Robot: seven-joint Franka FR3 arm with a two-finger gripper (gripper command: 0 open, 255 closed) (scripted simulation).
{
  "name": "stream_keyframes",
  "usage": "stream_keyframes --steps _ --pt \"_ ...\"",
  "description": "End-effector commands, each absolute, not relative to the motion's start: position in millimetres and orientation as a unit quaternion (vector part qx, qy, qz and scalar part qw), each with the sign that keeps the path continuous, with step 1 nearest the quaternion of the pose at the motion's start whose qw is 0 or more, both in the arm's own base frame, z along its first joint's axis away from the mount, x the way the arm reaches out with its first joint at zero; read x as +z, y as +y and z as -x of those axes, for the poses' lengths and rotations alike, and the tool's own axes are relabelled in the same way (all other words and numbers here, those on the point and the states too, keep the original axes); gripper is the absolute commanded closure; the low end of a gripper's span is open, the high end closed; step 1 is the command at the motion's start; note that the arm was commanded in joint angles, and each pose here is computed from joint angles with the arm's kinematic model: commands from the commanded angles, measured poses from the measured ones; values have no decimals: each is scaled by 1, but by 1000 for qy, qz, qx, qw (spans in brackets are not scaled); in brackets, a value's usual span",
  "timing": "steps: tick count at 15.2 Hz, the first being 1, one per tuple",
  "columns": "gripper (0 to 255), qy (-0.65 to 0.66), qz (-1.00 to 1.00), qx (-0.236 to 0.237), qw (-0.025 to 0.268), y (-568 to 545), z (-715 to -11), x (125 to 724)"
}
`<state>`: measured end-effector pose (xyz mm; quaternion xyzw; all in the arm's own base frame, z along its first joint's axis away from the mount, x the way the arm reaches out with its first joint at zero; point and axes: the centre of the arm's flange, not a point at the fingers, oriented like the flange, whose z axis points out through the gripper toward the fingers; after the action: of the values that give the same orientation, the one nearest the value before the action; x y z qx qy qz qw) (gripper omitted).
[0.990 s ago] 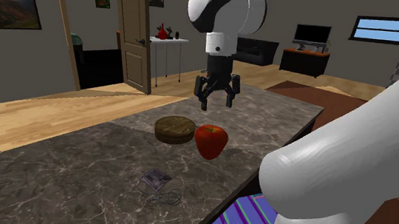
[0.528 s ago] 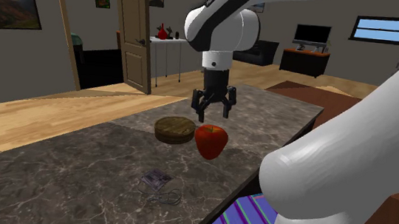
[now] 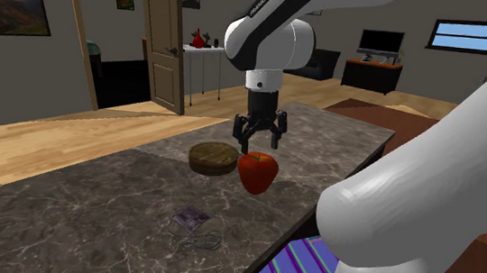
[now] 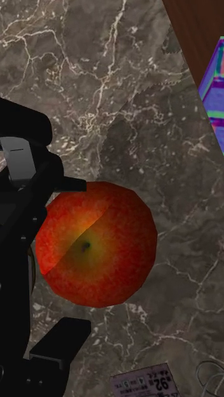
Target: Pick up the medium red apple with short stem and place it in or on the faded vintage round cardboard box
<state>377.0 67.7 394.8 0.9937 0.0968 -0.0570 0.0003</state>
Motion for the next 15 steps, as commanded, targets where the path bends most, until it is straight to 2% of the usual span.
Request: stream_keyframes --steps 1,2,11,15 --pt "0 97 -994 -57 0 68 -377 395" --pt "255 97 -994 -57 0 68 -377 395" --pt "255 97 -994 -57 0 68 -377 395" --pt "255 97 -994 -57 0 68 -377 416"
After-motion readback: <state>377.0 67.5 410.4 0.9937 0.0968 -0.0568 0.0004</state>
